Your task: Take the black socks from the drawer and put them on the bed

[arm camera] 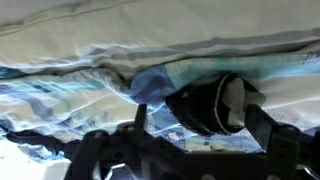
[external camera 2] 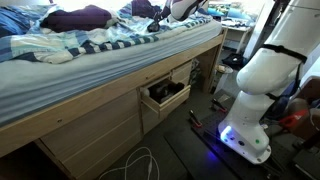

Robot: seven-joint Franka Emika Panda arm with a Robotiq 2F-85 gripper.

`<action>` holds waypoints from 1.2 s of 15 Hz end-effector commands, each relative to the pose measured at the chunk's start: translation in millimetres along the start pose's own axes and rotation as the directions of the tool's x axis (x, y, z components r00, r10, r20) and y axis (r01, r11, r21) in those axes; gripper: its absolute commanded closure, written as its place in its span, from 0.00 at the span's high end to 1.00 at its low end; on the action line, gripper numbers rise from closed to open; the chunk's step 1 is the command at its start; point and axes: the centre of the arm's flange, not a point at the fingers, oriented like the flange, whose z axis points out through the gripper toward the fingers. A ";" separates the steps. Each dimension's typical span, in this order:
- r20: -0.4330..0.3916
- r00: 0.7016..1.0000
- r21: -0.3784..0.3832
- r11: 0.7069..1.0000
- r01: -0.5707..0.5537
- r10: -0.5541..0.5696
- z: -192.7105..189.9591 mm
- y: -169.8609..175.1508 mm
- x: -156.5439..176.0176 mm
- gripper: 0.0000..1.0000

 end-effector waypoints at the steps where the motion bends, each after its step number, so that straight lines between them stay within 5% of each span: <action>1: 0.042 0.999 -0.027 0.999 -0.029 0.030 -44.1 3.2 -13.0 1.00; 8: 0.283 0.955 -0.038 0.996 -0.078 0.086 -61.8 -8.3 -61.7 1.00; 15: 0.492 0.863 0.042 0.988 -0.151 0.111 -53.7 -28.2 -118.7 1.00; 18: 0.567 0.822 0.145 0.975 -0.168 0.058 -40.7 -33.8 -143.0 1.00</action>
